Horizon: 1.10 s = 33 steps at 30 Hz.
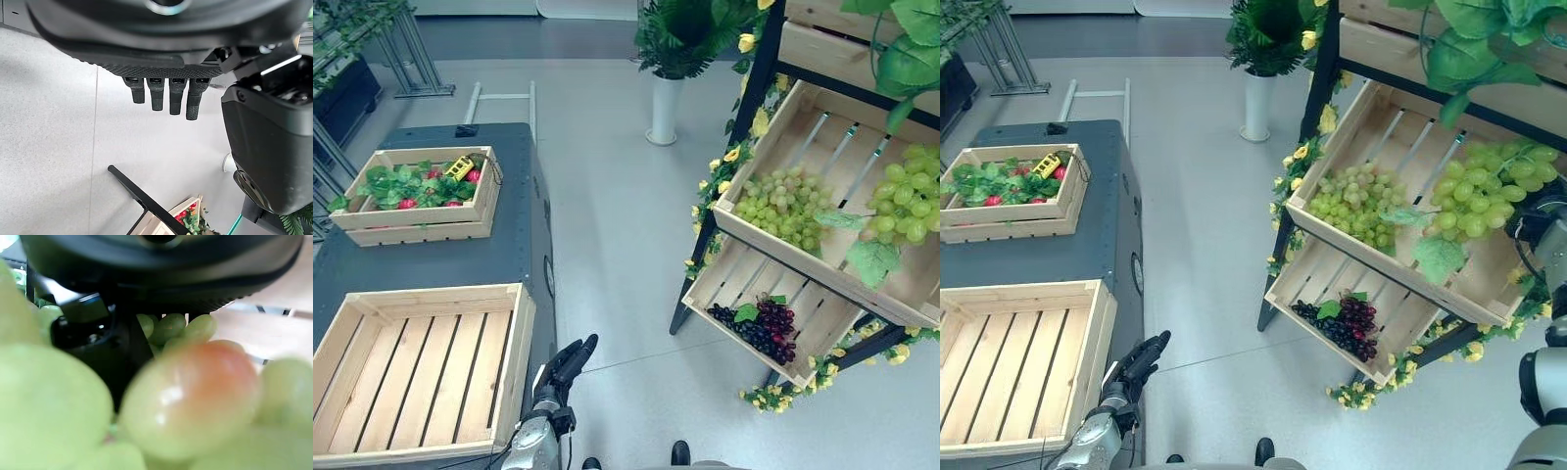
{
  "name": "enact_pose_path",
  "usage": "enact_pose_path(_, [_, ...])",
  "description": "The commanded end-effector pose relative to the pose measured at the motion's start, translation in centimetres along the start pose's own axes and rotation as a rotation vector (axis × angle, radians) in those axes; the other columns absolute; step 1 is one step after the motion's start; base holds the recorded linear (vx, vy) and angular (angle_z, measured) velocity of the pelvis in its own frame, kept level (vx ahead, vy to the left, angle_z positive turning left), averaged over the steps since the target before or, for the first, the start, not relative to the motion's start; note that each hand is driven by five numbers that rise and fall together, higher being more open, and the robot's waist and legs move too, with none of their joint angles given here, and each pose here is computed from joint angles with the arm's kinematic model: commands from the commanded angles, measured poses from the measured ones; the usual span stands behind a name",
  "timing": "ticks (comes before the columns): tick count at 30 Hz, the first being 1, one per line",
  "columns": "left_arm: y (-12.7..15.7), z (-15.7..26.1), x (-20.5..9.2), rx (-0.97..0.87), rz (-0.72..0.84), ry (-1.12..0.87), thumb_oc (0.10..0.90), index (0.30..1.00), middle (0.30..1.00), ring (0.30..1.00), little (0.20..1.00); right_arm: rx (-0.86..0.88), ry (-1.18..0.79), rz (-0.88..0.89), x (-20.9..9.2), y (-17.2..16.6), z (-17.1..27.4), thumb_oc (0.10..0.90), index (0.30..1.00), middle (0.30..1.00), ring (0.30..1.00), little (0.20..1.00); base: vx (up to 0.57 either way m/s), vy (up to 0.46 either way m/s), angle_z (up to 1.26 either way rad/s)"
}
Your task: Pick up the fruits from the basket on one side to the basket on the other side
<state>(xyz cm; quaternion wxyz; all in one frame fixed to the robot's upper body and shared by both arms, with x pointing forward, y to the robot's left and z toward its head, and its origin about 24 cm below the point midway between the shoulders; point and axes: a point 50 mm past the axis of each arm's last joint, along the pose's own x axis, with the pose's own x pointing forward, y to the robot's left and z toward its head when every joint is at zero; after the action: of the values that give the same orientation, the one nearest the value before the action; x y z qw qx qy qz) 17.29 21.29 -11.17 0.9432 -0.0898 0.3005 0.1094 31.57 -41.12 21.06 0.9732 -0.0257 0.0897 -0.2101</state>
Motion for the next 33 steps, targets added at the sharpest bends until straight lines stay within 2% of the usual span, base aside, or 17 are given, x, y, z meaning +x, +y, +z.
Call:
enact_pose_path(1, [-1.4,3.8,1.2,0.076,-0.094,-0.161,0.8,0.9,0.9,0.9,0.9,-0.049,-0.352,-0.05,-1.8,-0.3,9.7,0.4,0.3,0.3,0.3,0.3,-0.01,0.001,0.2])
enact_pose_path(7, [-1.1,3.8,1.4,0.074,-0.08,-0.158,0.8,0.9,0.9,0.9,0.9,-0.293,-0.295,-0.089,-1.0,0.6,8.7,0.4,0.3,0.3,0.3,0.3,-0.01,0.001,0.05])
enact_pose_path(10, [-1.2,3.8,1.4,0.072,-0.078,-0.157,0.8,0.9,0.9,0.9,0.9,-0.542,-0.249,-0.161,-0.8,0.0,8.1,0.4,0.3,0.3,0.3,0.3,0.0,0.0,0.0])
enact_pose_path(16, [-1.5,3.9,1.5,0.065,-0.089,-0.163,0.8,0.9,0.9,0.9,0.9,-0.805,-0.157,-0.18,-0.3,-0.2,6.6,0.4,0.3,0.3,0.3,0.3,-0.01,0.004,0.0])
enact_pose_path(22, [-1.8,4.1,1.6,0.071,-0.111,-0.166,0.8,0.9,0.9,0.9,0.9,-1.154,-0.008,-0.193,0.0,-1.3,3.8,0.4,0.3,0.3,0.3,0.3,0.0,0.0,0.0])
enact_pose_path(30, [-1.9,4.6,1.8,0.077,-0.114,-0.175,0.8,0.9,0.9,0.9,0.9,-1.284,0.146,-0.126,-0.2,-2.3,2.1,0.4,0.3,0.3,0.3,0.3,0.0,0.0,0.0])
enact_pose_path(31, [-1.9,4.6,1.9,0.076,-0.114,-0.175,0.8,0.9,0.9,0.9,0.9,-1.275,0.163,-0.115,-0.2,-2.3,1.9,0.8,0.9,0.9,0.9,0.9,0.0,0.0,0.0])
enact_pose_path(33, [-2.0,4.8,1.9,0.077,-0.114,-0.176,0.8,0.9,0.9,0.9,0.9,-1.264,0.163,-0.087,-0.2,-2.1,1.9,0.8,0.9,0.9,0.9,0.9,0.0,0.0,0.0])
